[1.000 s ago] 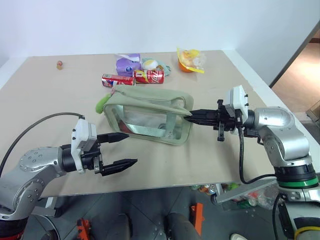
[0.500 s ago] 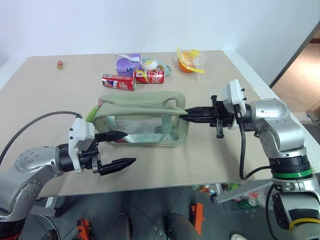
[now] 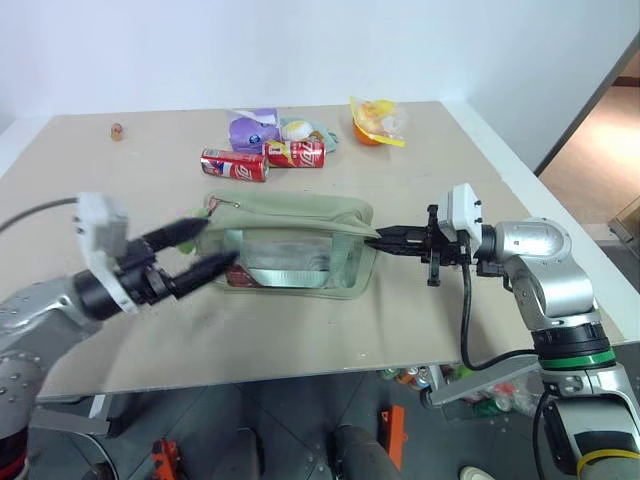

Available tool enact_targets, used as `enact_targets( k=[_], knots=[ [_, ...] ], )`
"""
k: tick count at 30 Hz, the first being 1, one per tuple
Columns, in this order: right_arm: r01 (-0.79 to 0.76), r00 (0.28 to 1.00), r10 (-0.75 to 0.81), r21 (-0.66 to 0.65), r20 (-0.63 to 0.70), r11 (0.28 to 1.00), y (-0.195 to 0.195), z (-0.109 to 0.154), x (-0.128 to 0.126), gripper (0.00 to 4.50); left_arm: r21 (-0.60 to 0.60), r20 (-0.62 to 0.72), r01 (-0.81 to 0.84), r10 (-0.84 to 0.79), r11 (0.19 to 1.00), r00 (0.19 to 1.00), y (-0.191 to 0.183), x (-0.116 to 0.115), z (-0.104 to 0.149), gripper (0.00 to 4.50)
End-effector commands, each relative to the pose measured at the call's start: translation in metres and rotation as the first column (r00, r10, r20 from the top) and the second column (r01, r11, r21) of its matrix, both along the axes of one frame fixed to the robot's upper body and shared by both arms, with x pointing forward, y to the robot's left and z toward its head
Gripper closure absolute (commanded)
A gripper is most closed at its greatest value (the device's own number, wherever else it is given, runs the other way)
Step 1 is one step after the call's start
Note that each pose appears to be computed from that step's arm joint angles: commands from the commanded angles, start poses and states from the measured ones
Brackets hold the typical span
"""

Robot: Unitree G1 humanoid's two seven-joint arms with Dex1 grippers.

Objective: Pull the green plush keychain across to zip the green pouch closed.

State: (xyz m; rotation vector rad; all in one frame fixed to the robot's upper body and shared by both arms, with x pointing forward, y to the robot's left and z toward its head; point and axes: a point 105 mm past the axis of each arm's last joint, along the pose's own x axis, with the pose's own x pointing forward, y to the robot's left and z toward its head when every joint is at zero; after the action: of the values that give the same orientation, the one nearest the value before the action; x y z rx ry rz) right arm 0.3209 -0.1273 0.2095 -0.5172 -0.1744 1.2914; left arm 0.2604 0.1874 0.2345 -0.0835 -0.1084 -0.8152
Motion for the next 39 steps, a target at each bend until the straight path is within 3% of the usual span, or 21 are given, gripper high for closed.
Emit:
enact_targets(
  k=[1, 8, 9, 13, 20, 21, 29, 33, 39],
  knots=[
    [-0.01, 1.0, 0.01, -0.005, 0.029, 1.0, 0.004, 0.005, -0.005, 4.41, 0.072, 0.061, -0.106, 0.102, 0.992, 0.993, 0.022, 0.007, 0.003, 0.0],
    [-0.001, 0.999, 0.001, -0.005, 0.046, 1.0, 0.004, 0.012, -0.004, 4.41, 0.155, 0.034, -0.081, 0.077, 0.985, 0.996, 0.03, 0.023, -0.022, 0.0],
    [0.002, 0.999, -0.001, -0.004, 0.049, 1.0, 0.004, 0.012, -0.003, 4.5, 0.158, 0.029, -0.071, 0.067, 0.985, 0.997, 0.03, 0.024, -0.025, 0.53],
    [0.009, 0.998, -0.008, -0.011, 0.056, 1.0, 0.002, 0.013, -0.004, 4.5, 0.159, 0.018, -0.06, 0.058, 0.985, 0.998, 0.029, 0.029, -0.031, 1.92],
    [0.017, 0.998, -0.016, -0.018, 0.062, 1.0, 0.001, 0.012, -0.005, 4.5, 0.105, 0.059, -0.086, 0.08, 0.991, 0.995, 0.034, 0.029, -0.016, 4.31],
    [0.018, 0.998, -0.017, -0.02, 0.062, 1.0, 0.001, 0.012, -0.006, 4.5, 0.094, 0.063, -0.093, 0.087, 0.991, 0.994, 0.036, 0.029, -0.013, 4.48],
    [0.018, 0.998, -0.016, -0.034, 0.061, 0.999, 0.0, 0.012, -0.006, 4.5, 0.075, 0.148, -0.044, 0.033, 0.996, 0.988, 0.024, 0.026, 0.026, 4.48],
    [0.017, 0.998, -0.014, -0.047, 0.06, 0.999, -0.001, 0.01, -0.005, 4.5, 0.114, 0.203, 0.042, -0.064, 0.993, 0.977, -0.005, 0.031, 0.042, 4.48],
    [0.015, 0.998, -0.012, -0.053, 0.062, 0.999, 0.001, 0.01, -0.003, 4.5, 0.147, 0.231, 0.211, -0.241, 0.966, 0.943, -0.057, 0.04, 0.044, 4.48]
  ],
)
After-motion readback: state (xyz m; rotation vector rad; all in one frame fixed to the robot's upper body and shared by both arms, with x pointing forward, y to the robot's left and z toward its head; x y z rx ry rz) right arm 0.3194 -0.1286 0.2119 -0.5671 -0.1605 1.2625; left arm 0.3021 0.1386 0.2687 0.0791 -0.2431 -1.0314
